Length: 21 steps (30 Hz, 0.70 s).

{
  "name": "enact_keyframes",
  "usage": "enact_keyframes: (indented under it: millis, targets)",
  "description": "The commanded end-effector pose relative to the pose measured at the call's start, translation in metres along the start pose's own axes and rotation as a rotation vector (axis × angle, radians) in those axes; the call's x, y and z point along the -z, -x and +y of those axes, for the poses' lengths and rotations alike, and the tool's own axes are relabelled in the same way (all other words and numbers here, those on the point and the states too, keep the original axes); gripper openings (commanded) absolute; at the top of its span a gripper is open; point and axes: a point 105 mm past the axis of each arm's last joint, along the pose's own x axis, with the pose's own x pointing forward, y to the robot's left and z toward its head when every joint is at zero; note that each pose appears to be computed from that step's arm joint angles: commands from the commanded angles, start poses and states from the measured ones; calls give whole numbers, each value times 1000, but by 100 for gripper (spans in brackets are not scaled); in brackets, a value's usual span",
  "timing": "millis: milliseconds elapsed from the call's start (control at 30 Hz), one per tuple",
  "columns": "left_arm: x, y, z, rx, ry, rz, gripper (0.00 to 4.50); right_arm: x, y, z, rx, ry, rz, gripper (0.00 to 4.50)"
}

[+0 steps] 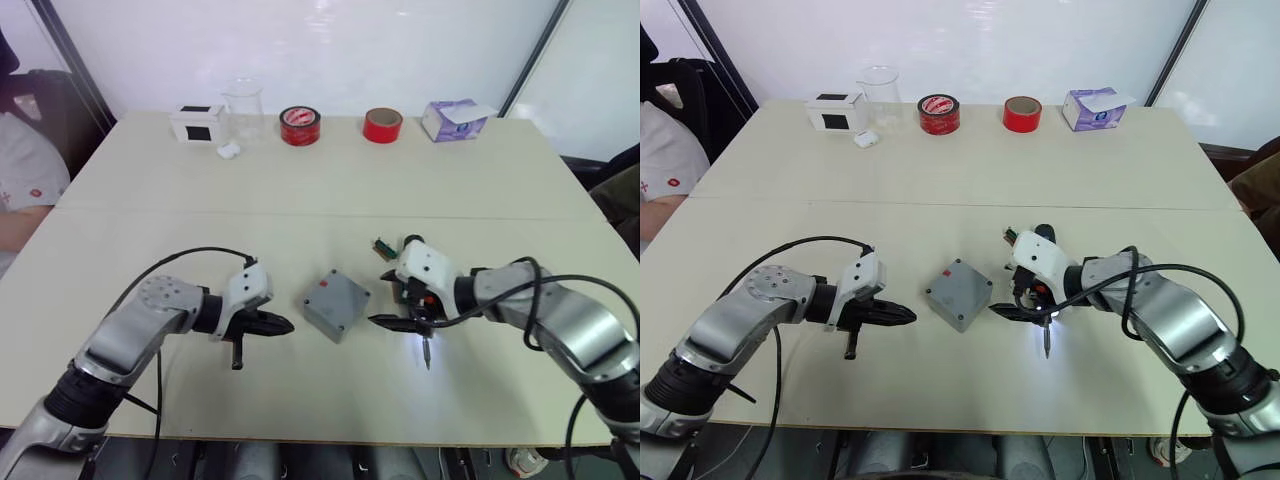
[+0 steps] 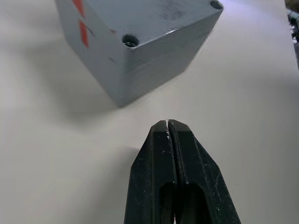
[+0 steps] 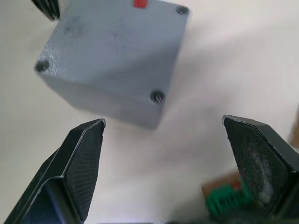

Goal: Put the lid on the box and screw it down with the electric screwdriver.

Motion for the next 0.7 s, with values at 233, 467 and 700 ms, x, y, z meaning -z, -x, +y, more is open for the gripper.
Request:
enact_keyframes:
  millis: [233,467,700]
  targets:
    - [-26,-14,23,-141,-63,-123,0,-16,-7,27,-140,32,-60,416]
    - [-32,-9,29,-140,-83,-135,0,-16,-6,34,-142,-6,-67,416]
    - [-34,-12,29,-136,-92,-141,0,-15,-3,38,-143,-21,-62,416]
